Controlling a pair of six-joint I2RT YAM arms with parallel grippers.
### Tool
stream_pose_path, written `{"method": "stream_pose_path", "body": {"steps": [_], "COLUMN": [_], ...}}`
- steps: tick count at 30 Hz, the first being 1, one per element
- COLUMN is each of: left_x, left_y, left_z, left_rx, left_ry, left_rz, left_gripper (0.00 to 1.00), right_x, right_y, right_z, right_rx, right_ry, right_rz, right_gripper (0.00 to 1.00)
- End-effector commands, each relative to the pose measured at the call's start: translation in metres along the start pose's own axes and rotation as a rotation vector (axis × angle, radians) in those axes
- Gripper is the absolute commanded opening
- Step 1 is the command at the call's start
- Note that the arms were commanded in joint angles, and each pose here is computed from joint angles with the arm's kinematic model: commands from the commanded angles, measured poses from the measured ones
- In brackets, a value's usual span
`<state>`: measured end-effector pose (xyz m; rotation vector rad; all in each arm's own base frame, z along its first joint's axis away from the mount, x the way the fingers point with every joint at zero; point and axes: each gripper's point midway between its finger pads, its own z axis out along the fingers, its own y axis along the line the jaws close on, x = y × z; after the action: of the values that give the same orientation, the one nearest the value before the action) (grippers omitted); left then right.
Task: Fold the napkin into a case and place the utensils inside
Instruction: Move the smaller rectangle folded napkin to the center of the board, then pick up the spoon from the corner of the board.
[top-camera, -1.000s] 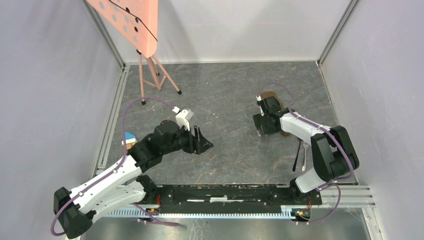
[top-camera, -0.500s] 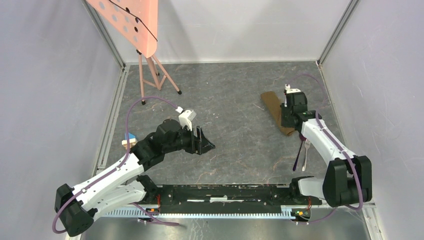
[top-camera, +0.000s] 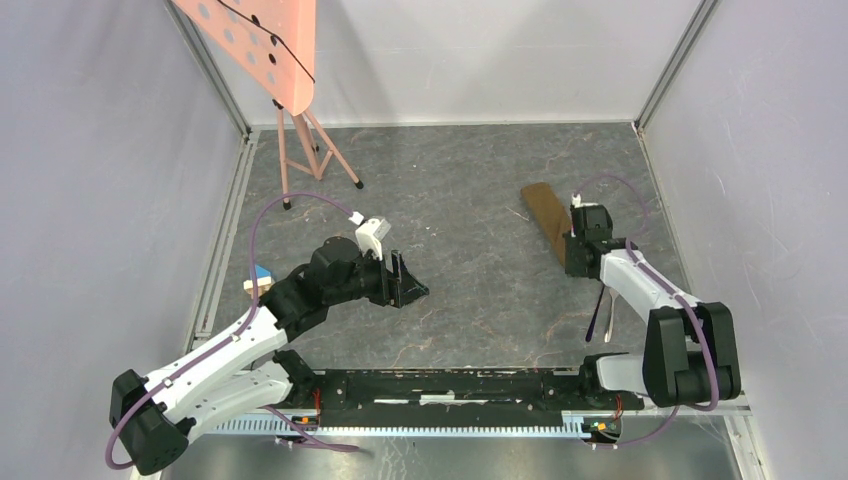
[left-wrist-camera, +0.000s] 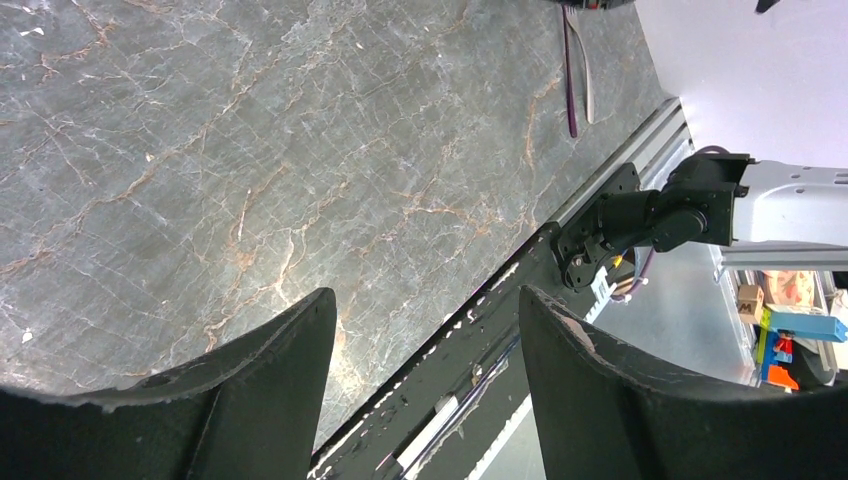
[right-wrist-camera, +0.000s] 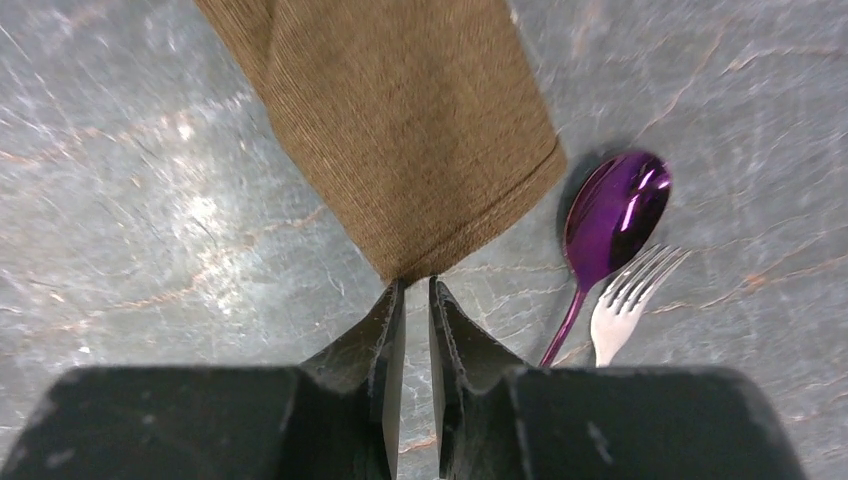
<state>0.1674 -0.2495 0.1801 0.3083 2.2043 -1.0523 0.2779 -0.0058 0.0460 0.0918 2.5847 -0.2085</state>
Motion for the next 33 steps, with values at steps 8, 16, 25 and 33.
{"method": "stream_pose_path", "body": {"steps": [8,16,25,33], "left_x": [-0.018,-0.023,-0.02,-0.013], "left_y": [-0.02,-0.039,-0.047,-0.046], "left_z": [-0.012,-0.025,-0.026,-0.025], "left_rx": [0.07,0.147,0.161,0.145], "left_ry": [-0.032,-0.028,-0.005,0.007], "left_rz": [0.082,0.122,0.206,0.248], "left_gripper": [0.74,0.79,0.82,0.84], "right_x": [-0.034,-0.018,0.041,0.053], "right_y": [0.015,-0.059,-0.051,-0.059], "right_z": [-0.031,-0.062,-0.019,-0.004], "right_rx": [-0.129,0.046,-0.165,-0.111], "right_ry": [-0.136,-0.111,0.069,0.12], "right_rz": [0.006,0.104,0.297,0.298], "right_gripper": [0.38,0.86,0.58,0.46]}}
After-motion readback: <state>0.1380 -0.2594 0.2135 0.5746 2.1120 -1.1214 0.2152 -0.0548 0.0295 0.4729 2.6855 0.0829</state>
